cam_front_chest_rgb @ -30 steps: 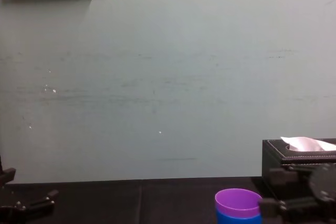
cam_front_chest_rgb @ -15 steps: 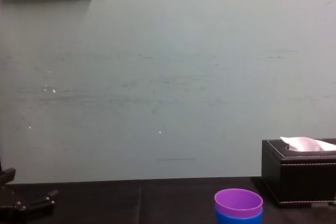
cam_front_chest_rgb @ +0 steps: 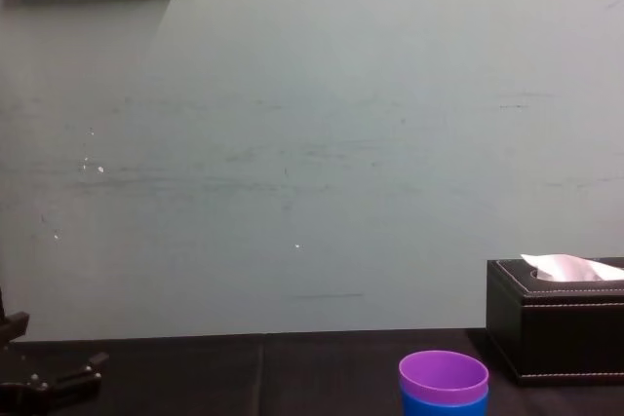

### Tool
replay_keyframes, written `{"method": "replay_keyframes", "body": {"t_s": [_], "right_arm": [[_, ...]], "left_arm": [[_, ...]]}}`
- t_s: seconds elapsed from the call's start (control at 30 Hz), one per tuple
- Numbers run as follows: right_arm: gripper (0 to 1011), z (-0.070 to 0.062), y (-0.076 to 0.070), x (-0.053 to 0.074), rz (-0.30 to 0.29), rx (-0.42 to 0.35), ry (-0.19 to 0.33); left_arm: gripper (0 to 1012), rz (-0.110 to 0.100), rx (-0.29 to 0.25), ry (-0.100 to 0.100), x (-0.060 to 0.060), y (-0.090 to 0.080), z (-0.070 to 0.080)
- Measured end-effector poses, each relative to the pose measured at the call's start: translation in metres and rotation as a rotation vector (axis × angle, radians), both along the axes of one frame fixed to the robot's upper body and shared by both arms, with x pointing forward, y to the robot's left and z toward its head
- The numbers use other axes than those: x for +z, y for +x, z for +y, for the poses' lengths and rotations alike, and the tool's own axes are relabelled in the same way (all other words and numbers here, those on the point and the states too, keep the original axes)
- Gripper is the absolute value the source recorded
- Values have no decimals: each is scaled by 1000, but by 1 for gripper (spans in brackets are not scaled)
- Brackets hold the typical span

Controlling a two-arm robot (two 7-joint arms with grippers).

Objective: Stack the three plastic cups sequentially using one hand.

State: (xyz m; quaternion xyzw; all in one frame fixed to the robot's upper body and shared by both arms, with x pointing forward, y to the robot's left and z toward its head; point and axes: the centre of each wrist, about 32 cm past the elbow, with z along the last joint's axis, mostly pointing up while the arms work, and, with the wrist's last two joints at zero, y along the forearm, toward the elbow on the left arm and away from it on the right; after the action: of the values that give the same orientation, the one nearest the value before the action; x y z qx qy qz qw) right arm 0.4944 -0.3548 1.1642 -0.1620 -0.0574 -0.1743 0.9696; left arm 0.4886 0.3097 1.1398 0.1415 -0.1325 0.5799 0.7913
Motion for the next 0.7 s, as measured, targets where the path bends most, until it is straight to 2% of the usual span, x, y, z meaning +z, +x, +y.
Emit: {"method": "replay_keyframes", "body": {"t_s": [0.43, 0.7], "right_arm": [[1000, 24, 4, -9, 77, 33, 25], [1000, 37, 8, -12, 95, 50, 24]], "left_arm": [[1011, 0, 0, 0, 0, 0, 0], [1011, 0, 0, 0, 0, 0, 0]]}}
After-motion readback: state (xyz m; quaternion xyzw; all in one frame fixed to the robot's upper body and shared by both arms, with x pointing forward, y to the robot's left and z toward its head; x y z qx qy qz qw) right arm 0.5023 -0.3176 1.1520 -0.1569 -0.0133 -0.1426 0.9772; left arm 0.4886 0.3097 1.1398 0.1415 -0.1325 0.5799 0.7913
